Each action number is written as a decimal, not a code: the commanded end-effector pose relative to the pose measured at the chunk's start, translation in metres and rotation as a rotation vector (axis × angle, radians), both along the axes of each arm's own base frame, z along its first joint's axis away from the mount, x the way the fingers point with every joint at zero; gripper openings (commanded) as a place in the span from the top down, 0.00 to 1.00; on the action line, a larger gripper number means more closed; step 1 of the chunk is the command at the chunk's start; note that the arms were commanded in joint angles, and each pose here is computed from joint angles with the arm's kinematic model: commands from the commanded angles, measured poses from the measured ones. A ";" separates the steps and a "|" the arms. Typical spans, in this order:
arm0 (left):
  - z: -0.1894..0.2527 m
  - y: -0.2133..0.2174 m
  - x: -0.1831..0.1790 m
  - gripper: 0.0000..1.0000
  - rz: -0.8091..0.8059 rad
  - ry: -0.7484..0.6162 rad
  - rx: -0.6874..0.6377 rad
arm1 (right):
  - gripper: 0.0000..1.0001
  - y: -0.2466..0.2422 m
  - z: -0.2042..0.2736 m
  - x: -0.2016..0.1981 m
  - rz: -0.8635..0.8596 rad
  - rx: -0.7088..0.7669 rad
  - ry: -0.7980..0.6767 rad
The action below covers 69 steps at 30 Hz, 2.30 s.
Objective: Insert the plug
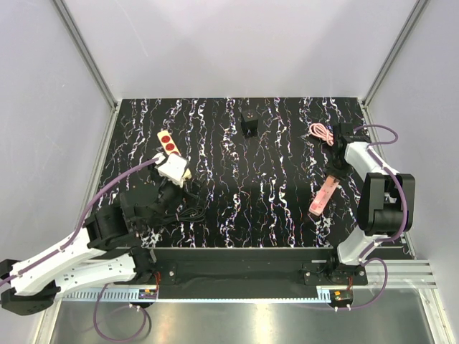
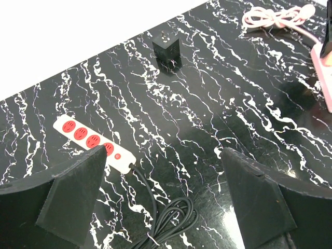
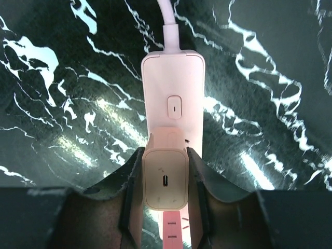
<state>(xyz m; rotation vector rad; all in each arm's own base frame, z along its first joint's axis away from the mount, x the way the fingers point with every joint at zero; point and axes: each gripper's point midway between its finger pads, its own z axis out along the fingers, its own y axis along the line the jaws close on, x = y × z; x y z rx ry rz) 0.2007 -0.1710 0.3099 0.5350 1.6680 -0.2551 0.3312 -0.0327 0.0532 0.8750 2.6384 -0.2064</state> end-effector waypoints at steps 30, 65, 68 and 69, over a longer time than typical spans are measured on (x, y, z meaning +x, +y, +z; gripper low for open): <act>0.020 -0.002 -0.007 0.01 -0.035 -0.024 -0.118 | 0.35 0.033 0.044 -0.080 -0.139 0.082 0.299; 0.010 -0.020 -0.007 0.01 -0.081 0.005 -0.109 | 0.09 -0.102 -0.001 -0.104 -0.320 0.134 0.285; 0.011 -0.016 -0.006 0.01 -0.065 -0.003 -0.111 | 0.09 -0.103 -0.012 -0.097 -0.295 0.157 0.302; 0.012 -0.015 -0.006 0.01 -0.064 -0.007 -0.111 | 0.09 -0.102 -0.014 -0.096 -0.286 0.167 0.305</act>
